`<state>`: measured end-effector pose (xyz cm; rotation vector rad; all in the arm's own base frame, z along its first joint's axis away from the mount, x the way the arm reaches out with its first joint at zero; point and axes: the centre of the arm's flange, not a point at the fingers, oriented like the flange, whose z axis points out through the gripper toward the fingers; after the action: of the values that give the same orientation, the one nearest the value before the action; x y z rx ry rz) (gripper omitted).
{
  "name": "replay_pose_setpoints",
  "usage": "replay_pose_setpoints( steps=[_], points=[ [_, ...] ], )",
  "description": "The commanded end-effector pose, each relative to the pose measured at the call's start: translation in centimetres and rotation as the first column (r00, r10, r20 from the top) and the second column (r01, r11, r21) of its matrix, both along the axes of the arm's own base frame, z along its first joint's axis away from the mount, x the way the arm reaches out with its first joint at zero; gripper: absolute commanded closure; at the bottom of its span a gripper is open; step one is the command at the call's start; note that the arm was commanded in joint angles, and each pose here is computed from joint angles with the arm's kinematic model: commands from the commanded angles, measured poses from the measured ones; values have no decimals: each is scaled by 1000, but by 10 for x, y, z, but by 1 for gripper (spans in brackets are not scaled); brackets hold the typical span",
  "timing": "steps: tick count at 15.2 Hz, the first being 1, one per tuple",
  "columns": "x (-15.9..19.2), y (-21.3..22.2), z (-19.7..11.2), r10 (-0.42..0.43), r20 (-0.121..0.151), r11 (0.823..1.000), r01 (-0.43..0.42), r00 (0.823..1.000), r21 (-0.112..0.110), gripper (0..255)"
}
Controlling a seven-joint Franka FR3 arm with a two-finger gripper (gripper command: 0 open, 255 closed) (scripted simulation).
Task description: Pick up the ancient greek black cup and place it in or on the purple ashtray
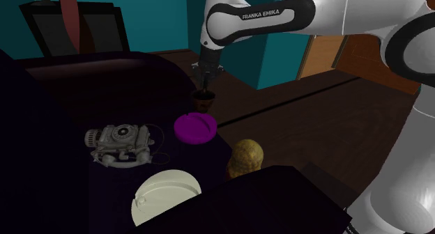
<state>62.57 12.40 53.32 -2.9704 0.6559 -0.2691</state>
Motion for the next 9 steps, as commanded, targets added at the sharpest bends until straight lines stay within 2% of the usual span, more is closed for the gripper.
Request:
replay_pose_setpoints(
  steps=[1, 6, 9],
  points=[
    [23, -11, 5, 0, 1, 1000, 0, 1000, 0, 255],
    [85, -35, 14, 0, 1, 1000, 0, 1000, 0, 255],
    [85, -35, -2, 0, 1, 1000, 0, 1000, 0, 255]
  ],
)
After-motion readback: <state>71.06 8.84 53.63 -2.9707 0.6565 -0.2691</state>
